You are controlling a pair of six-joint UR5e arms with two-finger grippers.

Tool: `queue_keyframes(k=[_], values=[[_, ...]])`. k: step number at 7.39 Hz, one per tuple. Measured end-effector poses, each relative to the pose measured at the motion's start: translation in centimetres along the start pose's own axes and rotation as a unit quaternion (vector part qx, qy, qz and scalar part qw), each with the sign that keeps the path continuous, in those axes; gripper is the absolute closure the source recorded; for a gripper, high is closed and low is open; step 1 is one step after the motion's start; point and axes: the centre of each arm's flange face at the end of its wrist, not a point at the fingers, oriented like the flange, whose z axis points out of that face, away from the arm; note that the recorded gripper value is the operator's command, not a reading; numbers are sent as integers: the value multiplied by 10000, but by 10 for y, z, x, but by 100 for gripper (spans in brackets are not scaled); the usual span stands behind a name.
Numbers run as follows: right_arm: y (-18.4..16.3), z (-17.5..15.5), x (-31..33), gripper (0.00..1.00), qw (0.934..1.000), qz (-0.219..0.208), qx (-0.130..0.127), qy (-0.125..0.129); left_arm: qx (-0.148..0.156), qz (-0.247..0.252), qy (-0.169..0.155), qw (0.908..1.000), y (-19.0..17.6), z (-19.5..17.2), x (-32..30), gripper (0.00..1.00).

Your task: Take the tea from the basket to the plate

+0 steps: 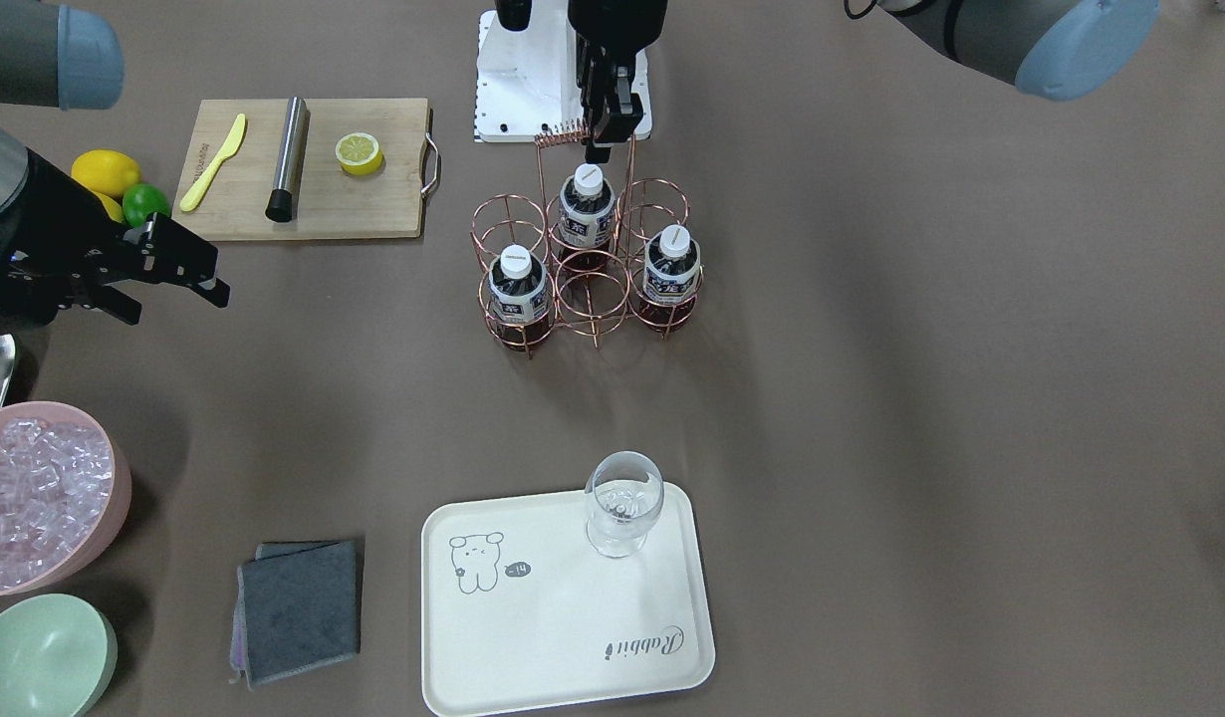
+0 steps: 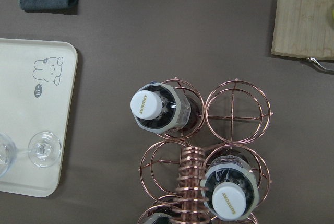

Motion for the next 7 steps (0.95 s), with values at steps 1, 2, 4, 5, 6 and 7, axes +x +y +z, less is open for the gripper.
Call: queue_keyframes(k=[1, 2, 4, 5, 6, 7], values=[[-1, 0, -21, 0, 10000, -57, 0, -68, 7, 2, -2, 10000, 0, -1, 0, 100], [-1, 6, -41, 0, 9999, -61, -53, -119, 13, 2, -5, 10000, 0, -1, 0, 100], [-2, 25, -78, 0, 9995, 155, -234, -167, 18, 4, -7, 10000, 0, -2, 0, 100], [0, 35, -89, 0, 9989, 255, -346, -165, 18, 4, -7, 10000, 0, -2, 0, 100], [2, 43, -99, 0, 9985, 294, -441, -160, 18, 3, -7, 10000, 0, -2, 0, 100], [3, 51, -114, 0, 9978, 367, -537, -151, 19, 3, -7, 10000, 0, -2, 0, 100]])
